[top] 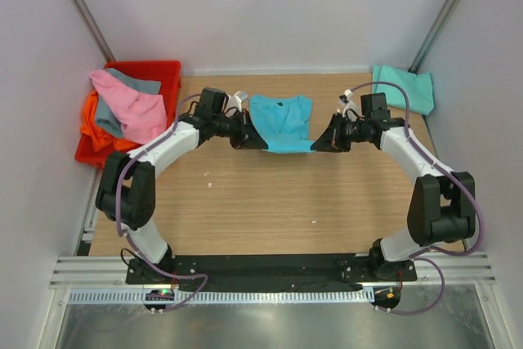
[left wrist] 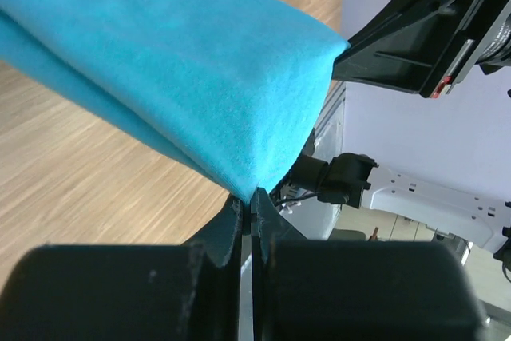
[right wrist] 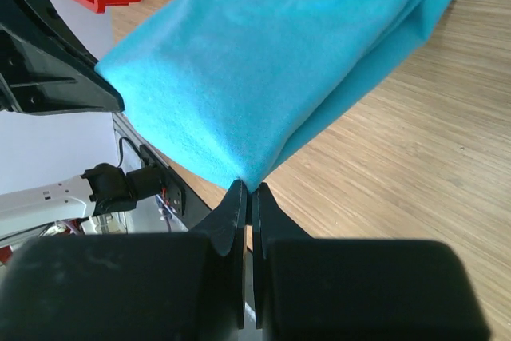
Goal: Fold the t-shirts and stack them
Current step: Fold the tshirt
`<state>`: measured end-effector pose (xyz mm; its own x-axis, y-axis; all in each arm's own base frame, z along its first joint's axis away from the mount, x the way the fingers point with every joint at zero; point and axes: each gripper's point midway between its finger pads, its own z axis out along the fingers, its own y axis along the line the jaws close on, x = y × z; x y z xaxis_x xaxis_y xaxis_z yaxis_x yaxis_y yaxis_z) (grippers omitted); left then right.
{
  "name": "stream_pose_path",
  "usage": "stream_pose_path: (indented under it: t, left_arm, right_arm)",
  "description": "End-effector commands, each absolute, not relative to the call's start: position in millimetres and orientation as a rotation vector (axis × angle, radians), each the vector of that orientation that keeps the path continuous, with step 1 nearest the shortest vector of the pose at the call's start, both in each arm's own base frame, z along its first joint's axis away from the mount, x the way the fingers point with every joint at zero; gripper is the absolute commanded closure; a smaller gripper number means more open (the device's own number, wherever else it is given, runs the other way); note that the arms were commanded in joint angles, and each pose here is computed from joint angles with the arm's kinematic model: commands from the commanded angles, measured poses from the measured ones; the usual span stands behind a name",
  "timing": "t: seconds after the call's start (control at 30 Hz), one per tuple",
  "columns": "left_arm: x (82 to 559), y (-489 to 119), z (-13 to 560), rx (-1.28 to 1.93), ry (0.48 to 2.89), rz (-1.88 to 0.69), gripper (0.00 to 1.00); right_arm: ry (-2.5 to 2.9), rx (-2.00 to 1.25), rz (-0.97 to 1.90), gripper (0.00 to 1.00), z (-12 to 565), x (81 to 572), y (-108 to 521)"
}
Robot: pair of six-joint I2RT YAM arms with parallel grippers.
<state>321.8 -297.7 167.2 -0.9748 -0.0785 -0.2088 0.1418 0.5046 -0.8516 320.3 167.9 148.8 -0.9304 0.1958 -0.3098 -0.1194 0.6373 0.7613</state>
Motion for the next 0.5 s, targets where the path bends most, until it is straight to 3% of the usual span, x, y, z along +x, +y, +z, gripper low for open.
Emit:
stream_pose_path:
  t: [0.0, 0.3, 0.47]
  left_arm:
    - [313, -297, 182, 0.128, 2.463, -1.446, 1.0]
    - [306, -290, 180, 0.127, 2.462, -1.404, 1.0]
    - [333, -289, 188, 0.141, 2.441, -1.374, 1.0]
  right_arm:
    - [2.452, 0.038, 1.165, 0.99, 167, 317, 164]
    - [2.447, 0.029, 1.147, 0.99, 169, 319, 163]
    - [2.444, 0.002, 1.135, 0.98, 170, 340, 164]
